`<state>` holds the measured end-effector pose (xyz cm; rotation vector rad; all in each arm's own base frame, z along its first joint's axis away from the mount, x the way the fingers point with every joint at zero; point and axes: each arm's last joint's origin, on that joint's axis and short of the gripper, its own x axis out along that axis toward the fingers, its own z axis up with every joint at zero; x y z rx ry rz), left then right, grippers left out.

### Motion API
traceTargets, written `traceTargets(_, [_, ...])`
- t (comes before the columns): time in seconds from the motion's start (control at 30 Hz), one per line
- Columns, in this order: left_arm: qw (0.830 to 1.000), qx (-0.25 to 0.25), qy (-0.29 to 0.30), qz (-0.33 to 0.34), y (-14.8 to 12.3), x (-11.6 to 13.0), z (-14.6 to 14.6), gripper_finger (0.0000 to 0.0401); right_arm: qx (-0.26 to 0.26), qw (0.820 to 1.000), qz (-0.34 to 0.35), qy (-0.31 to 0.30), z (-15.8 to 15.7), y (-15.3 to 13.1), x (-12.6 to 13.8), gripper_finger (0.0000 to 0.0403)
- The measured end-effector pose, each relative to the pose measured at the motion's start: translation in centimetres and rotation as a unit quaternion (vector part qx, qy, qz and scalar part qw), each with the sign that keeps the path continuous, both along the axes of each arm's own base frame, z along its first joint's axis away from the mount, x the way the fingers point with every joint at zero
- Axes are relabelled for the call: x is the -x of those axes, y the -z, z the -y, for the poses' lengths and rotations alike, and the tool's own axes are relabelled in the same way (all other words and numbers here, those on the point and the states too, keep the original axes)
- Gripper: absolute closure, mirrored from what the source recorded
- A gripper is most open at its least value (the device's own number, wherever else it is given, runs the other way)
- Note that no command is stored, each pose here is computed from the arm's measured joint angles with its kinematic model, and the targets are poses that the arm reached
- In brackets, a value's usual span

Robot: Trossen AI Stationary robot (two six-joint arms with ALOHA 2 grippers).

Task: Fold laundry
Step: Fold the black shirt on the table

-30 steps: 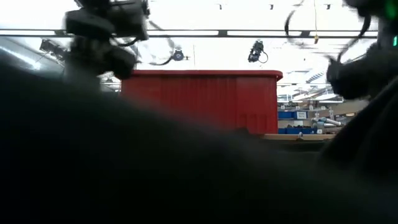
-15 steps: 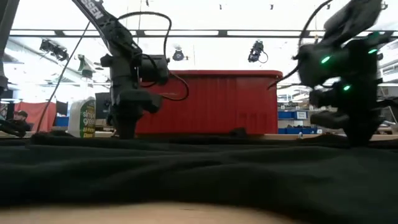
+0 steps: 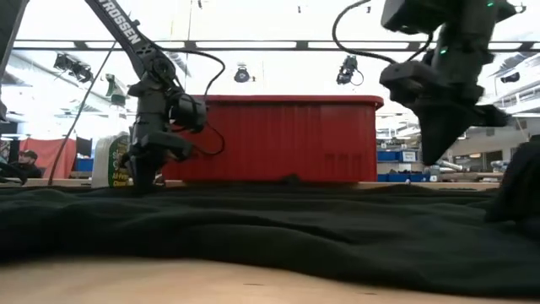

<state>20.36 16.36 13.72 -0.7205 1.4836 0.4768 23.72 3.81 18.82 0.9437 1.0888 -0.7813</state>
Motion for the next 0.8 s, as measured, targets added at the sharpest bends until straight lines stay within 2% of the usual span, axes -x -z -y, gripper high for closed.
traceTargets(0.23, [1.0, 0.003, 0.022, -0.017, -1.4, 1.0, 0.8, 0.0394, -0.099, 0.994, -0.007, -0.039, -6.6, 2.8, -0.8, 0.0398])
traceTargets(0.33, [0.999, 0.001, 0.036, -0.006, -3.0, 1.4, 1.8, 0.0394, -0.111, 0.993, -0.018, -0.037, -9.4, 3.0, 0.3, 0.0398])
traceTargets(0.43, [0.999, -0.021, 0.024, 0.024, -5.3, 1.9, 2.8, 0.0394, -0.077, 0.996, 0.0, -0.034, -11.7, 1.7, 1.6, 0.0398])
traceTargets(0.53, [0.996, -0.047, 0.014, 0.068, -7.9, 2.6, 4.4, 0.0394, -0.023, 0.997, 0.039, -0.063, -13.3, -0.2, 2.5, 0.0394])
traceTargets(0.6, [0.991, -0.052, 0.027, 0.122, -9.6, 2.7, 6.0, 0.0394, 0.018, 0.993, 0.064, -0.097, -13.9, -1.2, 2.9, 0.0384])
traceTargets(0.7, [0.97, -0.062, 0.093, 0.215, -11.8, 1.9, 9.0, 0.0394, 0.056, 0.981, 0.089, -0.164, -14.6, -1.8, 2.9, 0.0359])
traceTargets(0.8, [0.94, -0.072, 0.184, 0.279, -12.9, 0.8, 12.5, 0.039, 0.068, 0.965, 0.085, -0.24, -14.8, -1.8, 2.8, 0.0322])
